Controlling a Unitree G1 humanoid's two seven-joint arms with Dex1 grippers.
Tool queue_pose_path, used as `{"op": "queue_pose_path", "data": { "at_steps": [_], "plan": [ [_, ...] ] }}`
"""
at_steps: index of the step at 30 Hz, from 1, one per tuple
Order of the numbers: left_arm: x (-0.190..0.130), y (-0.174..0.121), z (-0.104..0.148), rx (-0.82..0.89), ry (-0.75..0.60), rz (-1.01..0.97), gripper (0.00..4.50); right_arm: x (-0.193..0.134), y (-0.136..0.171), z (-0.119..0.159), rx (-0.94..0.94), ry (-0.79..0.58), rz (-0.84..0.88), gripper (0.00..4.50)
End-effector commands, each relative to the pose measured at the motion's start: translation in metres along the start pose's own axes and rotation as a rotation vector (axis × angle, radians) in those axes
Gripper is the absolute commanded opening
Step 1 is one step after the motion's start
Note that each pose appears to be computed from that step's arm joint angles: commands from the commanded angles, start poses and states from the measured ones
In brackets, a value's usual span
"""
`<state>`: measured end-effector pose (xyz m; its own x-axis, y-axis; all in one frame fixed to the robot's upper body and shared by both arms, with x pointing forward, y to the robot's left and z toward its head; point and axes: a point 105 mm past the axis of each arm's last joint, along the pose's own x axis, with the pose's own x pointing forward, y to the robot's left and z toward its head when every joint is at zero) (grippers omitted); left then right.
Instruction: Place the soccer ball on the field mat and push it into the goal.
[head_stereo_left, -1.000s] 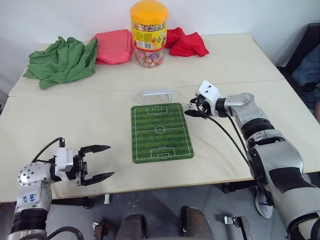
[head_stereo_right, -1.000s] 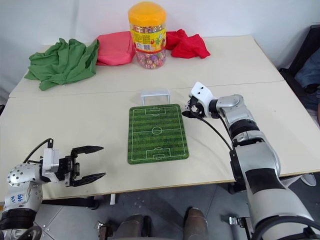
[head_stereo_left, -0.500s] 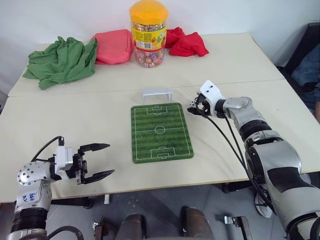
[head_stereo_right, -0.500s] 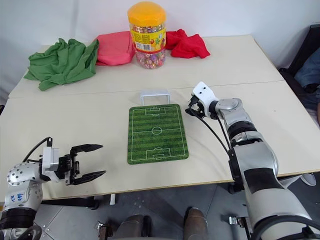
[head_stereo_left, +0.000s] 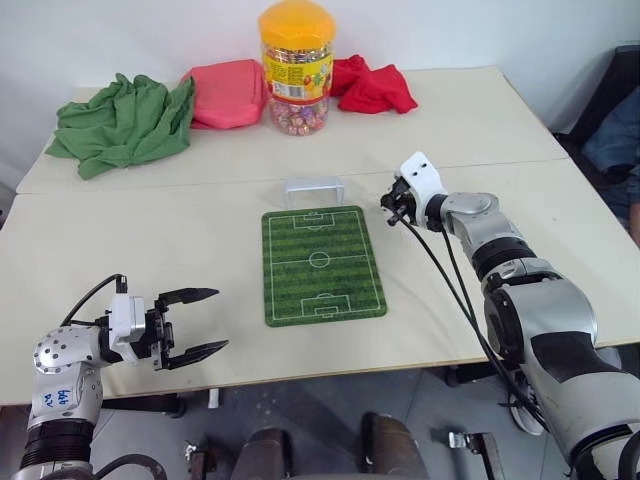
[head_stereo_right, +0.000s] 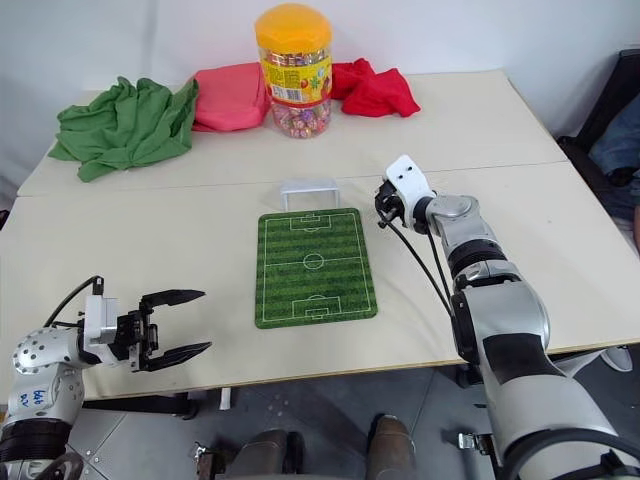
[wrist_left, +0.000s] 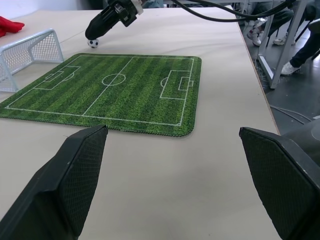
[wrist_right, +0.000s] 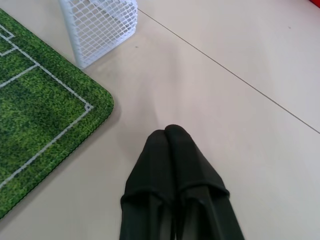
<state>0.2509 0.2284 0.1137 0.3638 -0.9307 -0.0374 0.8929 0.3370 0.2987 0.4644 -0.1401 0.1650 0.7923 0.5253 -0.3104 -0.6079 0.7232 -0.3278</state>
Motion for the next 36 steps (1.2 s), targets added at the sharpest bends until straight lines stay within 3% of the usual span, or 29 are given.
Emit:
{"op": "queue_pose_path", "data": {
  "at_steps": [1, 8, 22, 25, 36],
  "plan": [
    [-0.003, 0.003, 0.010, 0.044, -0.017, 0.015, 4.50, -0.006, -0.007, 0.012, -0.003, -0.044, 0.001, 0.05],
    [0.000, 0.008, 0.009, 0.044, -0.025, 0.013, 4.50, -0.011, -0.008, 0.009, -0.011, -0.049, 0.036, 0.05],
    [0.000, 0.010, 0.010, 0.052, -0.028, 0.011, 4.50, -0.018, 0.000, 0.045, -0.068, -0.173, 0.168, 0.05],
    [0.001, 0.010, 0.009, 0.050, -0.029, 0.009, 4.50, -0.018, -0.003, 0.043, -0.070, -0.161, 0.147, 0.58],
    [-0.003, 0.009, 0.010, 0.053, -0.024, 0.018, 4.50, -0.011, -0.016, 0.031, 0.032, -0.127, -0.019, 4.15]
  ]
}}
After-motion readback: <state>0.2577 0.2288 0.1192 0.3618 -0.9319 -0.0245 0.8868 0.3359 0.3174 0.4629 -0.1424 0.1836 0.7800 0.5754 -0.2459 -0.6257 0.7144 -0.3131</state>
